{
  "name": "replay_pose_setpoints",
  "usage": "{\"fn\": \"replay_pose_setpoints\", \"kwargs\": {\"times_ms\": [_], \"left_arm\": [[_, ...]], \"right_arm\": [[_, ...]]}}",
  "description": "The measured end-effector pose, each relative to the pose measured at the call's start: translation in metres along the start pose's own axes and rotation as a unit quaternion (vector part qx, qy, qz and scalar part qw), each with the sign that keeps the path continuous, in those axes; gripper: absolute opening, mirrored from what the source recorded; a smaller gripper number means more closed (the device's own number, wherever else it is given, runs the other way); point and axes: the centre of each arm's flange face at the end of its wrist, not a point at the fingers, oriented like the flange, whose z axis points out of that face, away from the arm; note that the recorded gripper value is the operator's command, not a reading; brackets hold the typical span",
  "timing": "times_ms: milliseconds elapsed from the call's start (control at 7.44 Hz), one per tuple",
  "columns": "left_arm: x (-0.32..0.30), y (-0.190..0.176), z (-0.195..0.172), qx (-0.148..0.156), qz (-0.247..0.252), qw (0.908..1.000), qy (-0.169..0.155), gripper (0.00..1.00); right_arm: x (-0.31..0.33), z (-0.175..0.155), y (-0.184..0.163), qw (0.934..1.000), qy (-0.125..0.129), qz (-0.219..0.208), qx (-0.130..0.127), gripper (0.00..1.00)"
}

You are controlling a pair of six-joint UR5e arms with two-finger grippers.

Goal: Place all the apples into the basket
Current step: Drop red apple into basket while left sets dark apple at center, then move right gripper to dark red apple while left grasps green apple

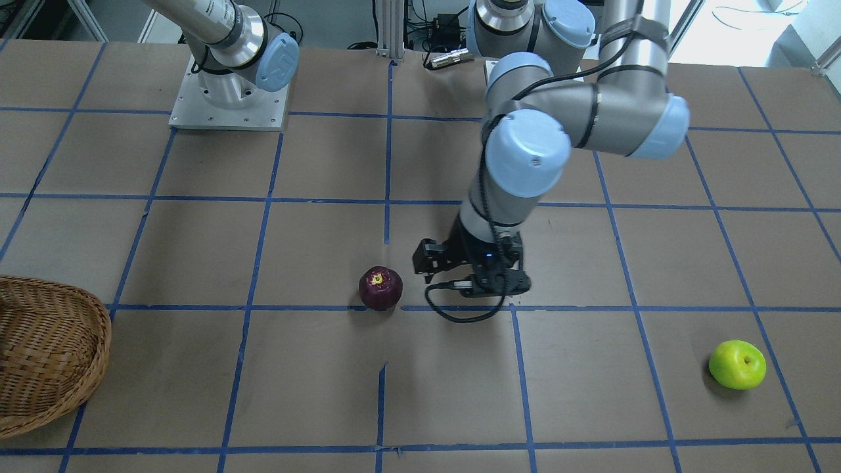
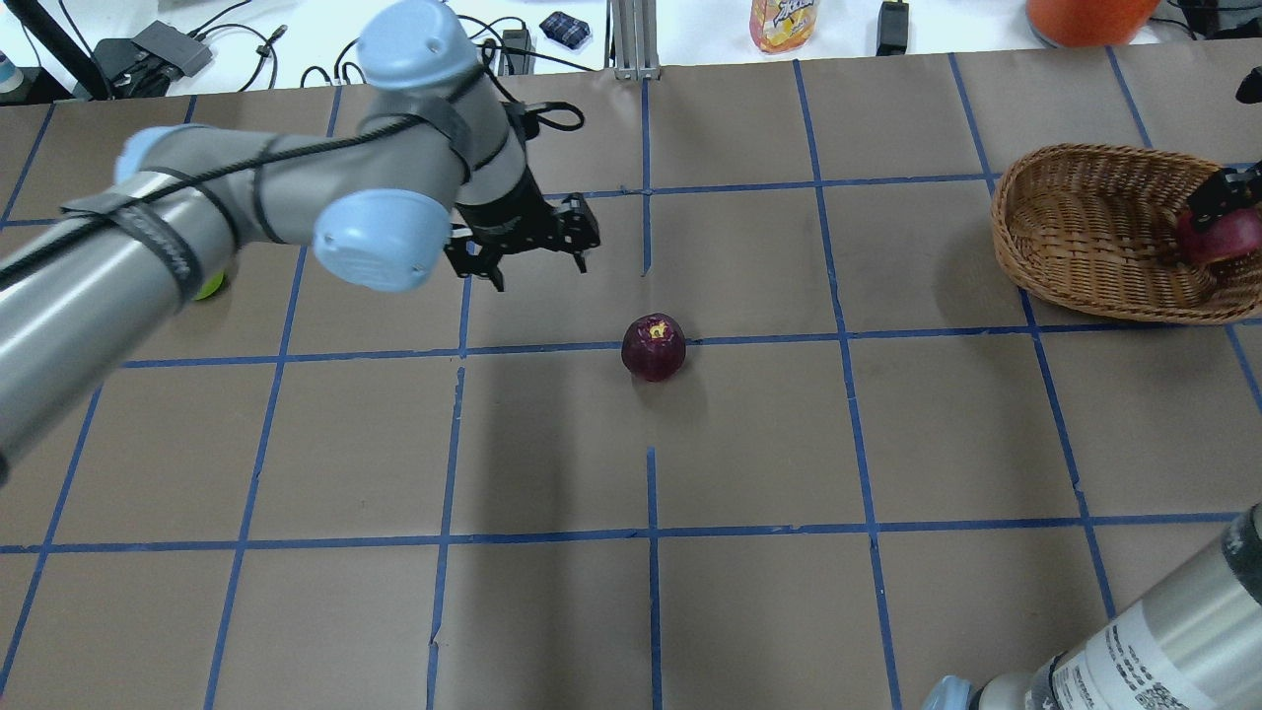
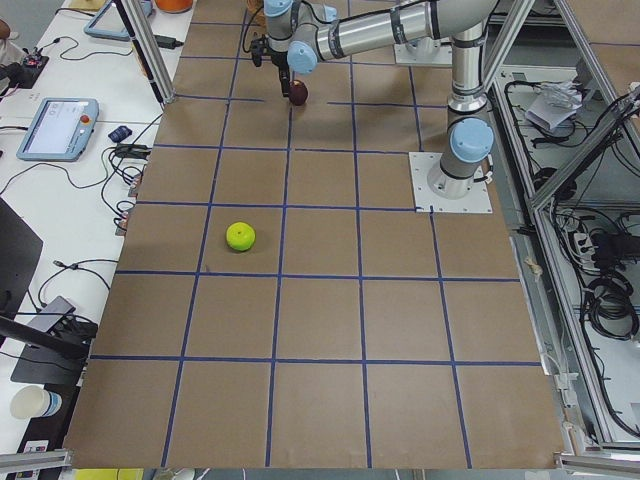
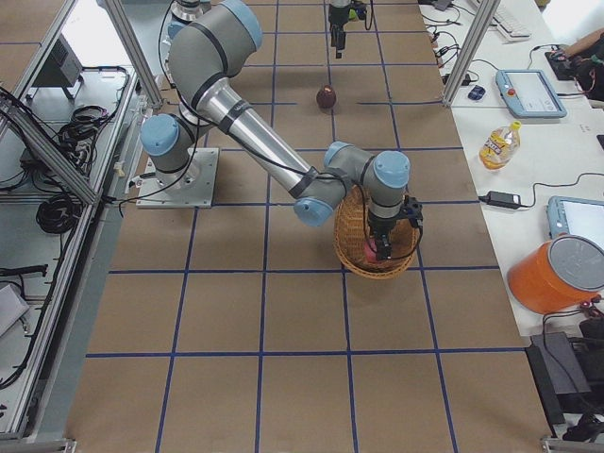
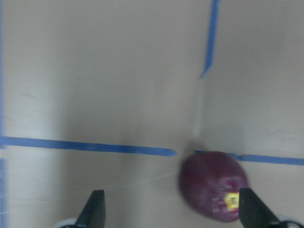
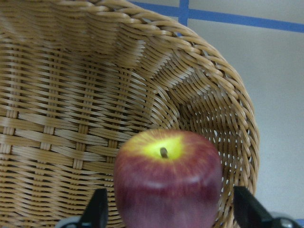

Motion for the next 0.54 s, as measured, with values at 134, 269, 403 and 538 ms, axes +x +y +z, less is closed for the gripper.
{"fn": "replay_pose_setpoints", "kwargs": {"times_ms": [134, 269, 403, 538], "left_arm": [[-0.066, -0.02, -0.018, -0.008, 0.015, 0.9998, -0.004, 1.0], [-0.14, -0.041, -0.026, -0.01, 0.046, 0.9987, -0.018, 1.0], [-0.211, -0.06, -0.026, -0.002, 0.084, 0.9958, -0.037, 1.0], [-0.269, -0.075, -0.021, 0.014, 0.115, 0.9918, -0.053, 1.0]], "right_arm": [[-0.001, -0.005, -0.001, 1.0, 0.002, 0.0, 0.003, 1.0], [-0.01, -0.015, -0.003, 1.0, 0.0, 0.001, 0.002, 1.0], [-0.032, -0.034, -0.008, 0.9999, -0.007, 0.009, -0.004, 1.0], [-0.073, -0.064, -0.016, 0.9993, -0.016, 0.031, -0.012, 1.0]]}}
